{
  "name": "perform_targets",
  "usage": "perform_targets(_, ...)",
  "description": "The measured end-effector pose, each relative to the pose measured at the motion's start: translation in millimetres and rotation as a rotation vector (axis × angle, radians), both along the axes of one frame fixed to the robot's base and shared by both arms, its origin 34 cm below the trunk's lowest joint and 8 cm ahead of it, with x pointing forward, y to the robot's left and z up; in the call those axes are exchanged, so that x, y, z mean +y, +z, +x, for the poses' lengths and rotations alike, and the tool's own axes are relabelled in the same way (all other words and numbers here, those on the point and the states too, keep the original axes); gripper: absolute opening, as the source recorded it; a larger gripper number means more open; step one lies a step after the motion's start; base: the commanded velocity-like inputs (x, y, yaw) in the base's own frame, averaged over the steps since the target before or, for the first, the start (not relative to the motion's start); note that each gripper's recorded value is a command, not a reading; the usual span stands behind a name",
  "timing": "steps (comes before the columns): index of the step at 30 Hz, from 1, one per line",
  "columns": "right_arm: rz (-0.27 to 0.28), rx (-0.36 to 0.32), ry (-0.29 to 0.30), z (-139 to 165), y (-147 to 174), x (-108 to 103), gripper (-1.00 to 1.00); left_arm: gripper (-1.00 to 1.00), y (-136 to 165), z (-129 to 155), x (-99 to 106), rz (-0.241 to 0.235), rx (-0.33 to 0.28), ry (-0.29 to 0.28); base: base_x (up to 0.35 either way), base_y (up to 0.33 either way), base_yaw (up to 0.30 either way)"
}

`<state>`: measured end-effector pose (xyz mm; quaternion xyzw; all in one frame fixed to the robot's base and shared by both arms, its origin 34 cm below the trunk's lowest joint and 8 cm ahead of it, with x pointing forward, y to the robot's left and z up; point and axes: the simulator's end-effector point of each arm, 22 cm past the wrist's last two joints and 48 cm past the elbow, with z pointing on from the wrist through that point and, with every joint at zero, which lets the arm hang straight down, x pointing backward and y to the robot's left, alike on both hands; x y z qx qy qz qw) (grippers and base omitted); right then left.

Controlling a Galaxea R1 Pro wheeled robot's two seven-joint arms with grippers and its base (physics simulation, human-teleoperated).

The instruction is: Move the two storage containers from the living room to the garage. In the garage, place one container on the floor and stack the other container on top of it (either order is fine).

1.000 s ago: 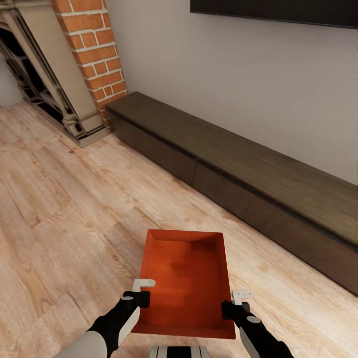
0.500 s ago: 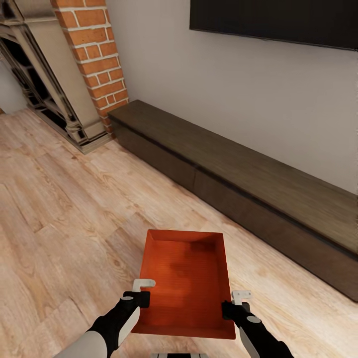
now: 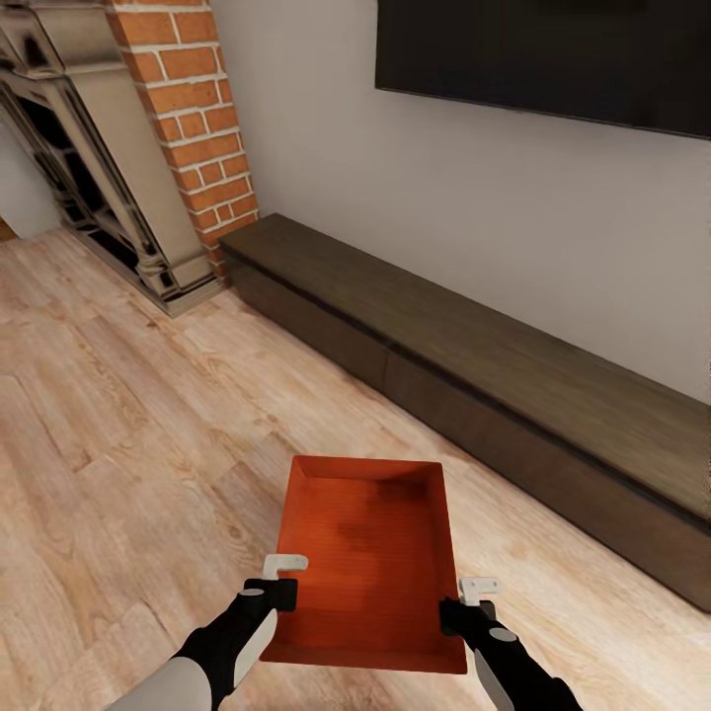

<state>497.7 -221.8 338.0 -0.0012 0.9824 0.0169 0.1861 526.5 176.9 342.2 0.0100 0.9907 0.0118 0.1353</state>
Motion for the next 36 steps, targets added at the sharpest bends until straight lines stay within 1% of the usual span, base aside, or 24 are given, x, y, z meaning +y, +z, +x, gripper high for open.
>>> perform_targets(19, -0.002, -0.03, 0.002, 16.1, 47.2, -2.2, -1.0, -1.0, 48.4, 15.6, -2.0, 0.001, -0.03, 0.001, 0.0, 0.0, 0.001)
perform_targets(36, -0.002, -0.057, 0.003, 28.9, 88.2, -2.8, -1.0, -1.0, 90.3, 28.2, -2.6, 0.002, -0.057, 0.002, 0.0, 0.0, 0.069)
